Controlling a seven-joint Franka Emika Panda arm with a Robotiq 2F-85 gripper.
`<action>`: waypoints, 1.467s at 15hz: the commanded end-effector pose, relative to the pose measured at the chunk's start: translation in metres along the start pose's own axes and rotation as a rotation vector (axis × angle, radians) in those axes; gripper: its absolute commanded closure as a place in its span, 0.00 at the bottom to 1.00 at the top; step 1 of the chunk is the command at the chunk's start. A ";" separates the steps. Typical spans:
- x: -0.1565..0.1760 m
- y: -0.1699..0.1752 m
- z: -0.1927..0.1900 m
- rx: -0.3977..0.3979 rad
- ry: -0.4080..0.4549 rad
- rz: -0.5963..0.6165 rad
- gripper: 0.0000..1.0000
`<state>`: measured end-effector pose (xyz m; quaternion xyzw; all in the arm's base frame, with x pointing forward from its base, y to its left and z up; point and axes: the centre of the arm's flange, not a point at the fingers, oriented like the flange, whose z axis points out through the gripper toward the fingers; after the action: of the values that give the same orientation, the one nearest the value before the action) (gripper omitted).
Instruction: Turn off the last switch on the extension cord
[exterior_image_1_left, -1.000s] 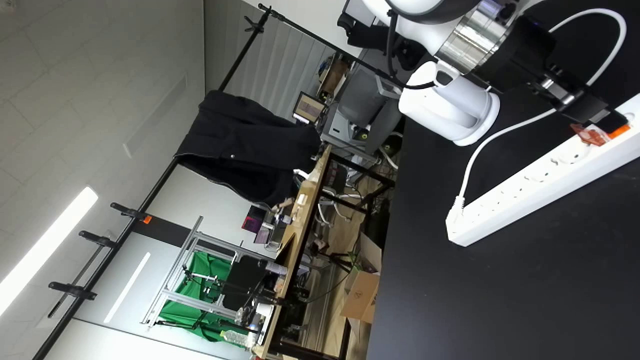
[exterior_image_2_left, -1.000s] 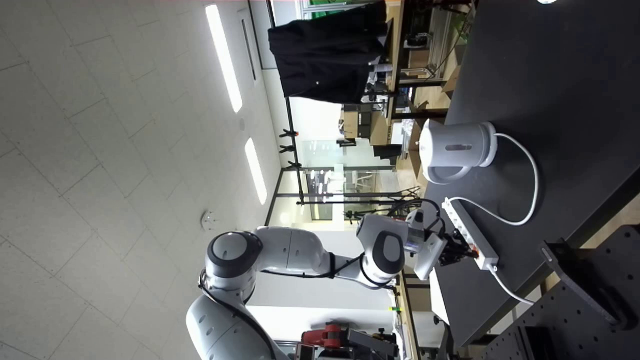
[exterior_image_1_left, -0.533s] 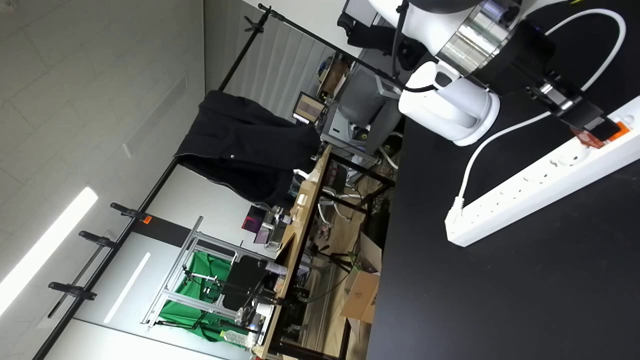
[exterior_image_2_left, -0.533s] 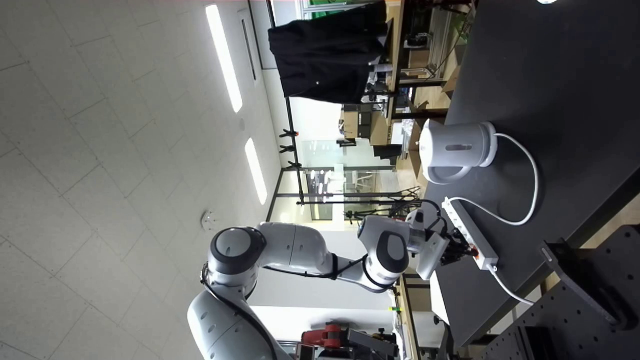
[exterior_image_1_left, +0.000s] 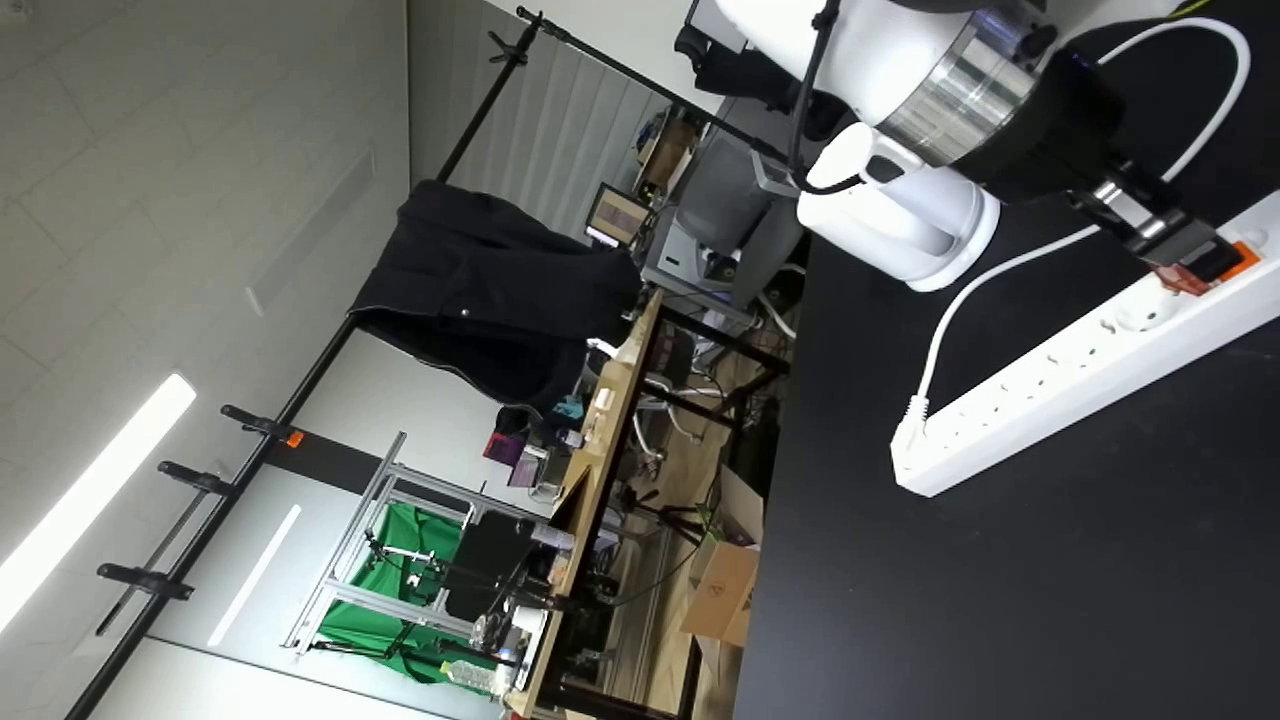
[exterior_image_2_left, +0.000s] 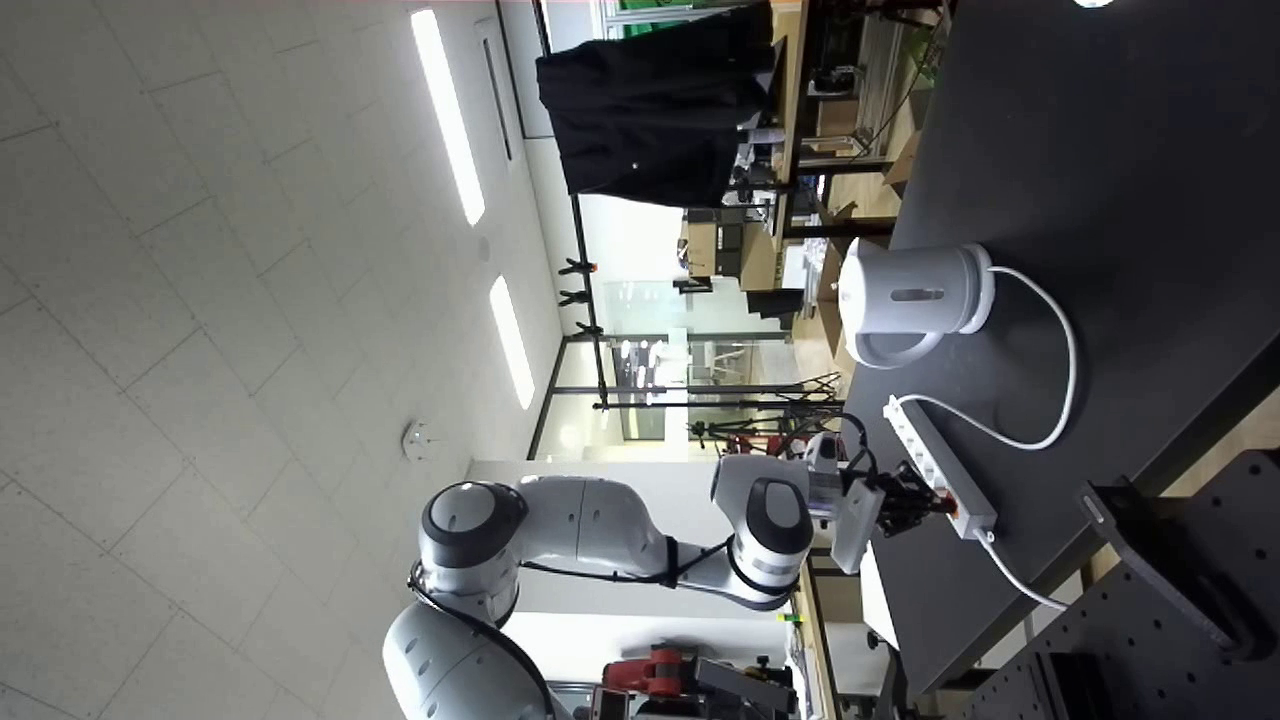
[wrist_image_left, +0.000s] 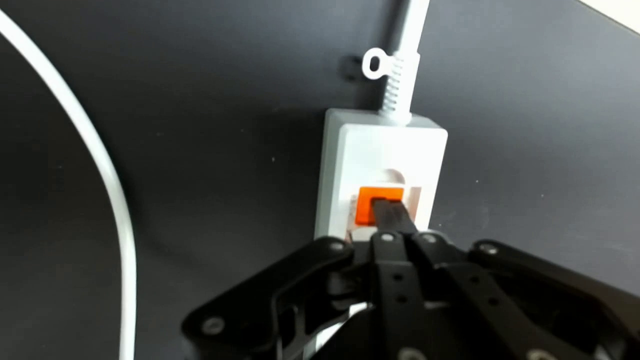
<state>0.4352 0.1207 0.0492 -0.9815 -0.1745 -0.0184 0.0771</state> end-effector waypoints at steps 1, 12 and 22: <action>-0.015 -0.031 0.020 -0.133 -0.028 0.004 1.00; -0.029 -0.076 0.020 -0.353 0.036 -0.019 1.00; -0.013 -0.092 -0.088 -0.301 0.055 0.021 0.81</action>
<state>0.3993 0.1883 0.0963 -0.9792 -0.1722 -0.0753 -0.0764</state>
